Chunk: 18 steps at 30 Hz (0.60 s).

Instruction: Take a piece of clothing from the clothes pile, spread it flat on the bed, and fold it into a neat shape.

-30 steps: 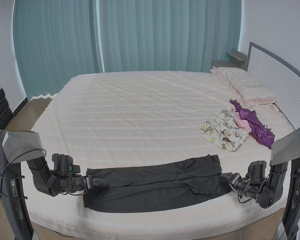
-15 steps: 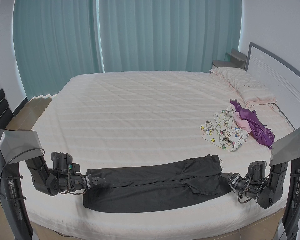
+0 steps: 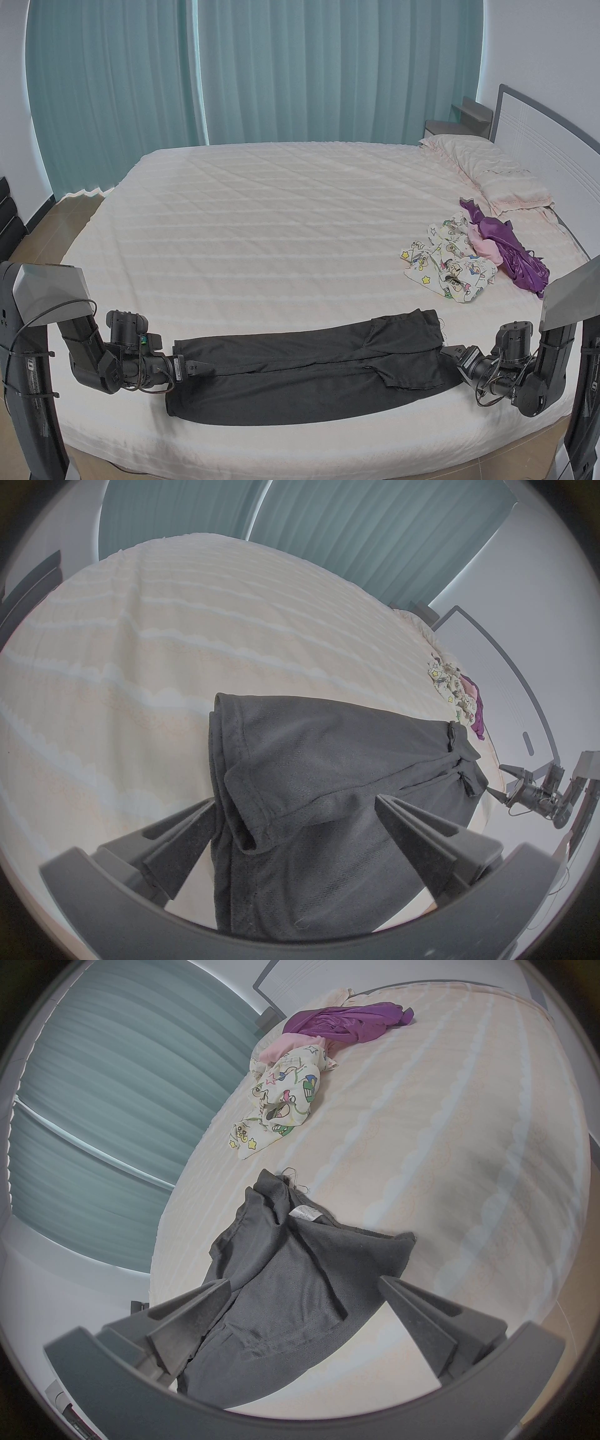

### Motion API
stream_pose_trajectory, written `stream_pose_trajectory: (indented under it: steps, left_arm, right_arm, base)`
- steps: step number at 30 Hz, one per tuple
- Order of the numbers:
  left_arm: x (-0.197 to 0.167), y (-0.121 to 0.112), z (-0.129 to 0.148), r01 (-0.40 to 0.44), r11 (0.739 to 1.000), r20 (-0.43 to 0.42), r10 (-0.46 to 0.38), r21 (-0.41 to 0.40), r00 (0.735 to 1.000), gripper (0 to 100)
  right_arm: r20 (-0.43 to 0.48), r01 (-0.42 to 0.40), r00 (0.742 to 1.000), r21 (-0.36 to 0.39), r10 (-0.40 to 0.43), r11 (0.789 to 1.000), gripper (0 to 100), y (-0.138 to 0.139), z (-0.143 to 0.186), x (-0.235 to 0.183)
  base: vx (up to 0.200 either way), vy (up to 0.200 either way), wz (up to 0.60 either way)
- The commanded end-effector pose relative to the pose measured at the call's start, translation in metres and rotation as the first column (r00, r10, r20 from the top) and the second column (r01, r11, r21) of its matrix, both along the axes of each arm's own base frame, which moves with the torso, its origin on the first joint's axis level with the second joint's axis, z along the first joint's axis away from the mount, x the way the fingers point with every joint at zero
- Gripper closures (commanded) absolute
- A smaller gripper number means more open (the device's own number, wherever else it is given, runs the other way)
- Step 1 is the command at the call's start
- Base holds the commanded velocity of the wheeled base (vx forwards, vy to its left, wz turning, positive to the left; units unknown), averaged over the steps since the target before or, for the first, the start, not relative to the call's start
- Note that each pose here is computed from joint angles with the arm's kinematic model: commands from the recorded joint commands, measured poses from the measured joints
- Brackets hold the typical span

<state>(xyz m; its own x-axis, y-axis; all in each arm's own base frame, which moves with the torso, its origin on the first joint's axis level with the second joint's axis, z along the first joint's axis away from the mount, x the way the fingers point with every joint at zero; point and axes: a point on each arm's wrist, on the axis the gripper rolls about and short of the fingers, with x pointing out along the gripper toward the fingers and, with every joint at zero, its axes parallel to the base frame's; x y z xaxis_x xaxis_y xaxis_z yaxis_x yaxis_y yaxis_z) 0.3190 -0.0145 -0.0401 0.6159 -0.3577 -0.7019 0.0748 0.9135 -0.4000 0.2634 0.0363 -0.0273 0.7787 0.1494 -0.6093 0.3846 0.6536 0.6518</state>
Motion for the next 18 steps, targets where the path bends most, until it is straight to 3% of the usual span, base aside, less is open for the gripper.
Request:
stream_pose_trajectory:
  steps: [1, 5, 18]
  left_arm:
    - [0.0, -0.002, -0.006, 0.007, 1.0, -0.009, -0.007, 0.02, 1.0, 0]
    - [0.003, -0.005, -0.009, 0.01, 0.998, -0.001, -0.01, 0.063, 1.0, 0]
    - [0.007, -0.02, -0.007, 0.043, 0.998, 0.01, -0.043, 0.049, 0.999, 0]
  right_arm:
    - [-0.001, 0.0, 1.0, 0.0, 0.0, 1.0, 0, 0.0, 0.0, 0.0]
    - [0.001, 0.0, 1.0, 0.0, 0.0, 1.0, 0, 0.0, 0.0, 0.0]
    - [0.002, 0.002, 1.0, 0.001, -0.002, 1.0, 0, 0.0, 0.0, 0.001]
  base:
    - [0.0, 0.0, 0.0]
    - [0.0, 0.0, 0.0]
    - [0.0, 0.0, 0.0]
